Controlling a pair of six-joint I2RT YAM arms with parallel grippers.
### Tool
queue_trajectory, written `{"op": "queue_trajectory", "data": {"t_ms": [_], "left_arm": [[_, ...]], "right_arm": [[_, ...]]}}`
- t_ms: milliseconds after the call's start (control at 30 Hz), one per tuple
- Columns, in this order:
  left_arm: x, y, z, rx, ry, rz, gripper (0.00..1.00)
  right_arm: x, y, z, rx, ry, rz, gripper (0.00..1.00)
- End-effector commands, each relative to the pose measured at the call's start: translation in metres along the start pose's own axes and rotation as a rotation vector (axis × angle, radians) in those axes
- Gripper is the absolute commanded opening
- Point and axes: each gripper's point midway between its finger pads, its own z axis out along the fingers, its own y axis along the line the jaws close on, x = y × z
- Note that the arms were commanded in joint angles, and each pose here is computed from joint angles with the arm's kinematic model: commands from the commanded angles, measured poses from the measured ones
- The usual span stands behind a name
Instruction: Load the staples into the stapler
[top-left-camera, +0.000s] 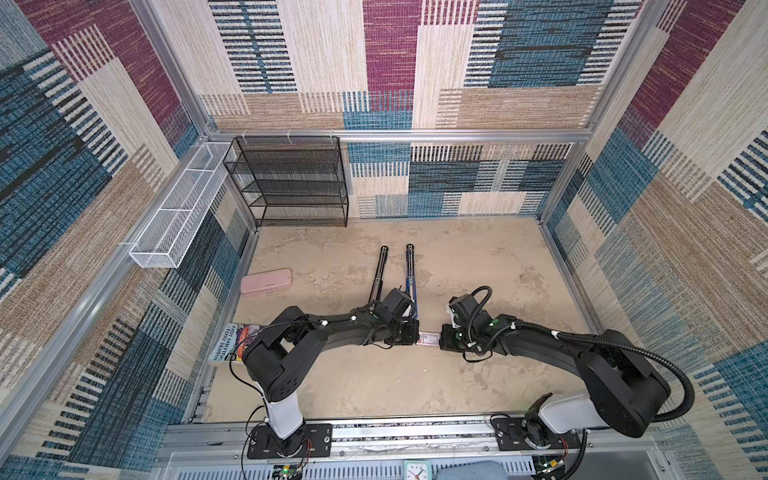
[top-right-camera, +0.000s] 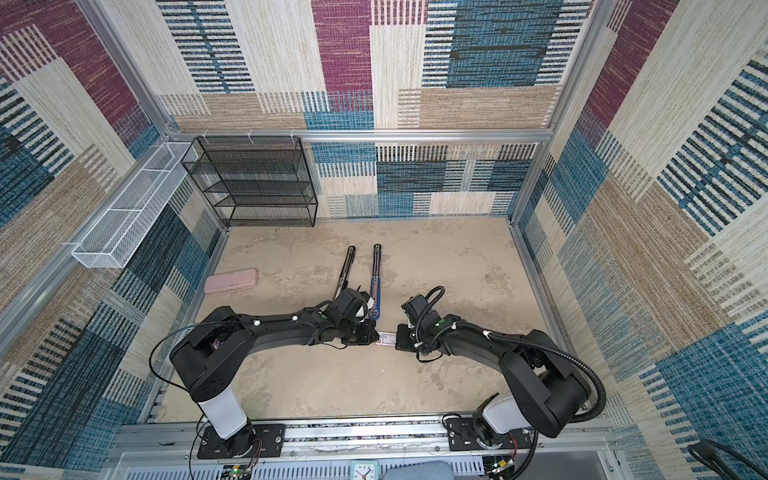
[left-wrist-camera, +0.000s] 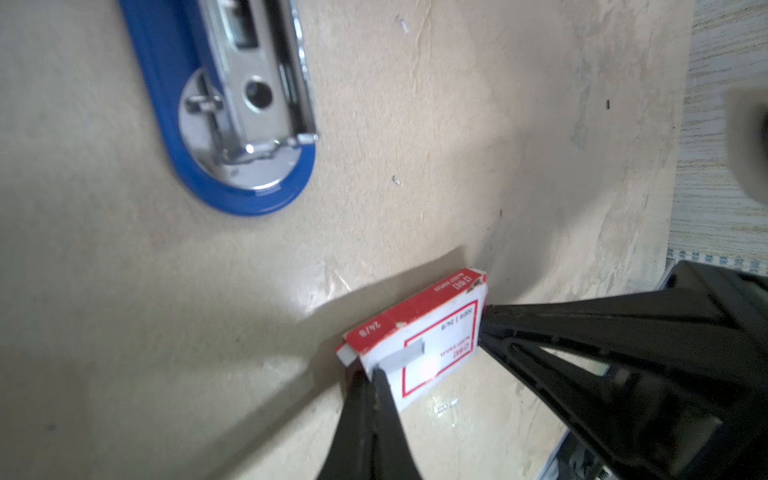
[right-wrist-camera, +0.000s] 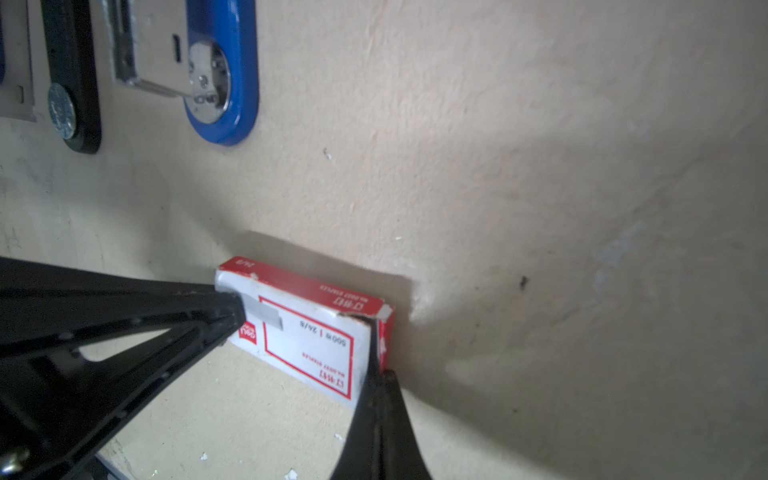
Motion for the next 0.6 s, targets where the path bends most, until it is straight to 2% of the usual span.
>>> {"op": "queue_trajectory", "data": {"t_ms": [0, 300, 367, 433, 500, 567], "left_arm": [[0.0007, 0.0041, -0.0016, -0.008, -0.001, 0.000, 0.00], [0.0005, 0.0034, -0.0033, -0.007, 0.001, 0.010, 0.00], [0.0013, 0.0035, -0.0030, -0.006, 0.004, 0.009, 0.00], [0.0016, 0.0038, -0.0026, -0.007, 0.005, 0.010, 0.00], [0.0017, 0.0031, -0.0023, -0.003, 0.007, 0.012, 0.00], [0.0023, 0.0027, -0.0020, 0.000, 0.011, 0.011, 0.00]], "right_arm": [[-0.0004, -0.0105, -0.0021, 0.034, -0.014, 0.030, 0.00], [0.0000, -0.0132, -0.0044, 0.031, -0.021, 0.046, 0.03], [-0.0011, -0.0126, -0.0059, 0.028, -0.028, 0.050, 0.12], [-0.0014, -0.0126, -0.0064, 0.028, -0.030, 0.050, 0.10], [-0.0023, -0.0116, -0.0063, 0.024, -0.032, 0.049, 0.05], [-0.0034, -0.0098, -0.0061, 0.018, -0.033, 0.049, 0.05]]}}
